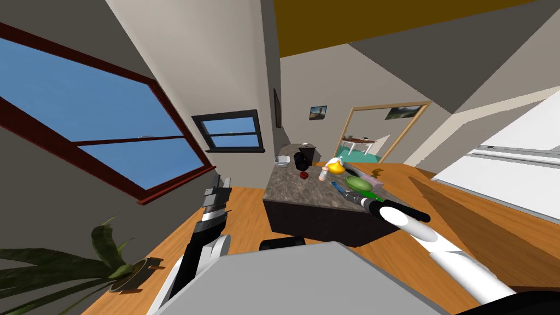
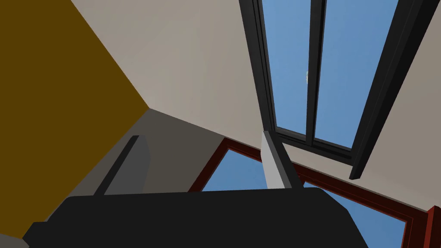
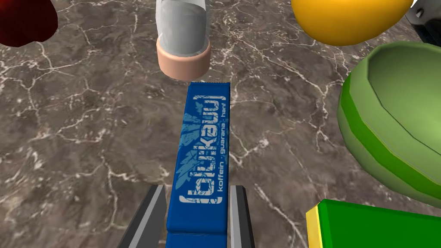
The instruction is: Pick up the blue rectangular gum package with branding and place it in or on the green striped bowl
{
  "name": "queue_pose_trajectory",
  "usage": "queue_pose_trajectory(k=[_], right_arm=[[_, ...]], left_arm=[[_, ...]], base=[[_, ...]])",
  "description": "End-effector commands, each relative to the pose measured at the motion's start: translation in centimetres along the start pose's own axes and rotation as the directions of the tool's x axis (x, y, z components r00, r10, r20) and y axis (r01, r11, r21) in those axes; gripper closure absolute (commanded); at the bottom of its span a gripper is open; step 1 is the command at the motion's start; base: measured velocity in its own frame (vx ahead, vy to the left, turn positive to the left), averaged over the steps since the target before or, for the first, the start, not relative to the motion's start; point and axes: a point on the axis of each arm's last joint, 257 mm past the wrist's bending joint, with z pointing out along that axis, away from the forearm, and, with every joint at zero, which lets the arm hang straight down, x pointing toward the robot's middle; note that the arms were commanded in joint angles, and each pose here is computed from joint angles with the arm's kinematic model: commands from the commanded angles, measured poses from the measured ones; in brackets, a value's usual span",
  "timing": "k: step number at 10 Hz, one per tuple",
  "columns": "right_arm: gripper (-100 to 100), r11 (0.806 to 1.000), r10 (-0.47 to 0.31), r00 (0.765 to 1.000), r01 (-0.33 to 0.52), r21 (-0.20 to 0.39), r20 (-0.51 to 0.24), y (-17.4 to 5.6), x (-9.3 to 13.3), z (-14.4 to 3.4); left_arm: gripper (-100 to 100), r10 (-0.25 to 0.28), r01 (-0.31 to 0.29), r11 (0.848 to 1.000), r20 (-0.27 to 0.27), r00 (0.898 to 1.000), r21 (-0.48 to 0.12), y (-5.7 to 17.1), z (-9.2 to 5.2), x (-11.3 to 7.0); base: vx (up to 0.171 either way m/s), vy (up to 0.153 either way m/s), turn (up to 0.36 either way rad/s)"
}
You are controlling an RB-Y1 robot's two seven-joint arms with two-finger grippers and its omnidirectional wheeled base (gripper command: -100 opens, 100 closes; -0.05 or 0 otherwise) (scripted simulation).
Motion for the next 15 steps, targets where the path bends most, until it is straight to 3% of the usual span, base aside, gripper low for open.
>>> queue_pose_trajectory(k=[1,7,15], right_arm=[[100,0.999,0.030,0.999,-0.031,-0.039,-0.015,2.5,1.2,-0.4],[100,0.988,0.097,0.994,-0.103,-0.115,-0.057,7.2,3.8,-1.7],[100,0.970,0.214,0.977,-0.215,-0.116,-0.020,9.9,4.1,-4.0]], left_arm=[[0,0.000,0.000,1.000,0.000,1.000,0.000,0.0,0.0,0.0],[0,0.000,0.000,1.000,0.000,1.000,0.000,0.0,0.0,0.0],[0,0.001,-0.001,1.000,0.000,1.000,0.000,0.0,0.0,0.0]], base=[[-0.095,0.048,0.256],[-0.043,-0.035,0.106],[-0.005,-0.121,0.046]])
